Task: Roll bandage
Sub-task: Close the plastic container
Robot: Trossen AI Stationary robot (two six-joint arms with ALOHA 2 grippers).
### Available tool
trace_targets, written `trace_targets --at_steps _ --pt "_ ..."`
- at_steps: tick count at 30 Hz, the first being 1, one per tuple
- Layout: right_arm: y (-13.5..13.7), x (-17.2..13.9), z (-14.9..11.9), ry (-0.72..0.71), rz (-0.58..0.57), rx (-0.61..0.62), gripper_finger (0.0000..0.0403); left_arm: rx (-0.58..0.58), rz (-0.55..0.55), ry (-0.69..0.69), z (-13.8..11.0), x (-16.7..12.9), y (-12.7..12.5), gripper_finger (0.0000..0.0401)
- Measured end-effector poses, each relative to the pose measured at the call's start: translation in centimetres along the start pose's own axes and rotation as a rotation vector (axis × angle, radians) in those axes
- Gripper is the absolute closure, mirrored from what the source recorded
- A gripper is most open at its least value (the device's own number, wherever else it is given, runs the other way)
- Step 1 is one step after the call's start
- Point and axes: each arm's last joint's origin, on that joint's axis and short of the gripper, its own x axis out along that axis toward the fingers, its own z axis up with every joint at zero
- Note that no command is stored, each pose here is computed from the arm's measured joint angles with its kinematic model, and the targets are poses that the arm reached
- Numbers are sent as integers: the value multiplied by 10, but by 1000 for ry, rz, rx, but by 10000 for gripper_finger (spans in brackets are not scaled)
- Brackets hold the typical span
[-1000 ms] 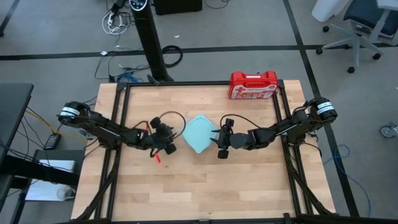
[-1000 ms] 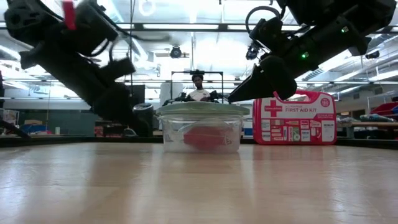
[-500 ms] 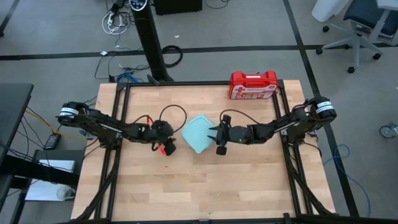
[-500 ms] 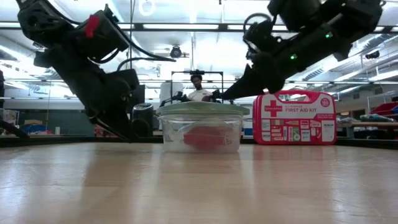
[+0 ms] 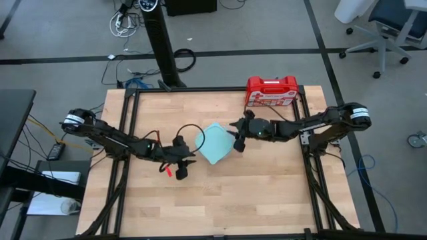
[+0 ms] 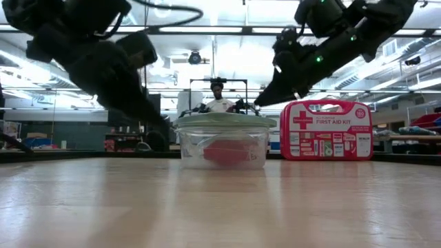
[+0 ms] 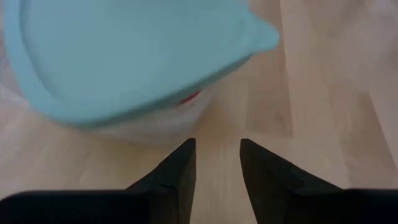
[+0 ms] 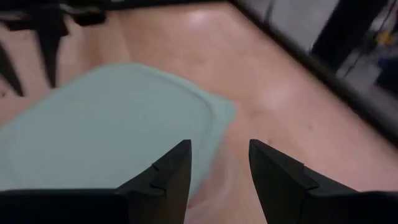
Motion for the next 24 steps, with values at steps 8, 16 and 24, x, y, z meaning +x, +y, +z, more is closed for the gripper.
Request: trace_targets --at_steps 8,16,24 --pt "-17 9 -3 58 229 95 243 51 3 -95 21 -2 -8 273" --pt "-45 13 2 41 313 161 243 207 109 -97 38 -4 -12 273" --pt "-82 37 21 112 447 361 243 86 206 -110 42 0 3 273"
